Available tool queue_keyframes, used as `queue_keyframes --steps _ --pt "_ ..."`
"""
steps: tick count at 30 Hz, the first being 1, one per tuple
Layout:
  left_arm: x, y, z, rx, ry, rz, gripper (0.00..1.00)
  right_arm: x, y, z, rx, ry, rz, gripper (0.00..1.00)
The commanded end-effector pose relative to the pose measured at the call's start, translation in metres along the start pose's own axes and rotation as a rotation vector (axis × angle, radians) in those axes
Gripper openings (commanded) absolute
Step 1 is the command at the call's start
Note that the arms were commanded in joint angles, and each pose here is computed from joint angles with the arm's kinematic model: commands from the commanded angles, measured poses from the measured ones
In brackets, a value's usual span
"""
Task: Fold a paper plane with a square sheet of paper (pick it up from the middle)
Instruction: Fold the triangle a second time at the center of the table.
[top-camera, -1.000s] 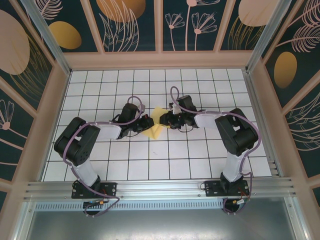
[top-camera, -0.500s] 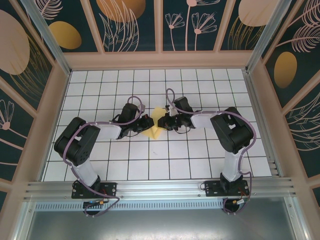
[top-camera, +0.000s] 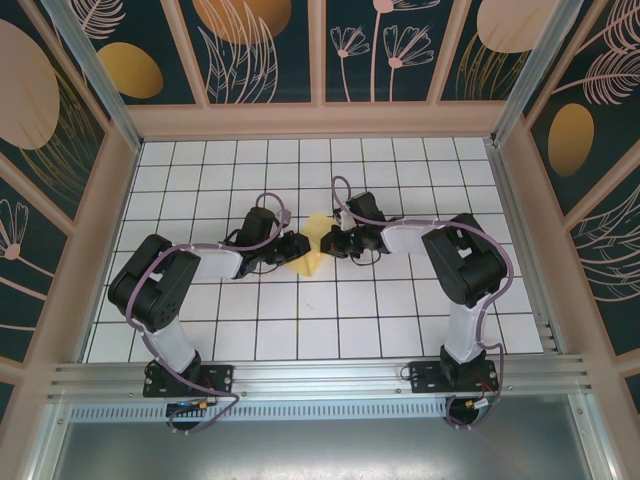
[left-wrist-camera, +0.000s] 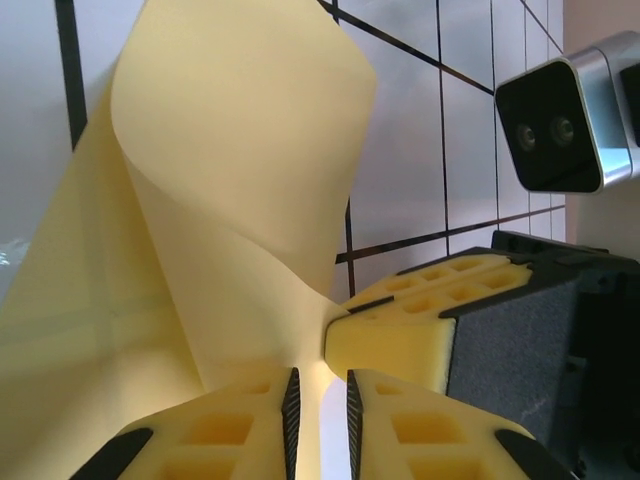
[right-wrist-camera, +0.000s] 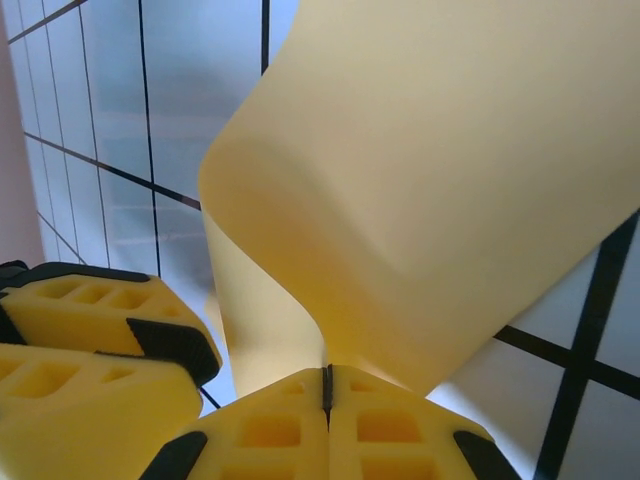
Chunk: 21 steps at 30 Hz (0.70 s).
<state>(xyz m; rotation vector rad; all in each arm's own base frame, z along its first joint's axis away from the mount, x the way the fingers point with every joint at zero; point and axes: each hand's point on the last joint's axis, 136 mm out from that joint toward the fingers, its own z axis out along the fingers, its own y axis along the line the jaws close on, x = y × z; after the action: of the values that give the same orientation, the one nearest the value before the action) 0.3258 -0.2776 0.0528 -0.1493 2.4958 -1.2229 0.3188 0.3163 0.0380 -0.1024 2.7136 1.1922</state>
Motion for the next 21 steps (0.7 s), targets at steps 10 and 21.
queue_keyframes --steps 10,21 --pt "0.006 -0.014 0.003 0.063 0.034 0.041 0.25 -0.011 -0.015 0.002 0.089 -0.018 -0.018 0.05" --pt "0.014 -0.009 0.014 0.036 0.075 0.048 0.24 -0.014 -0.024 0.005 0.124 -0.026 -0.009 0.05"
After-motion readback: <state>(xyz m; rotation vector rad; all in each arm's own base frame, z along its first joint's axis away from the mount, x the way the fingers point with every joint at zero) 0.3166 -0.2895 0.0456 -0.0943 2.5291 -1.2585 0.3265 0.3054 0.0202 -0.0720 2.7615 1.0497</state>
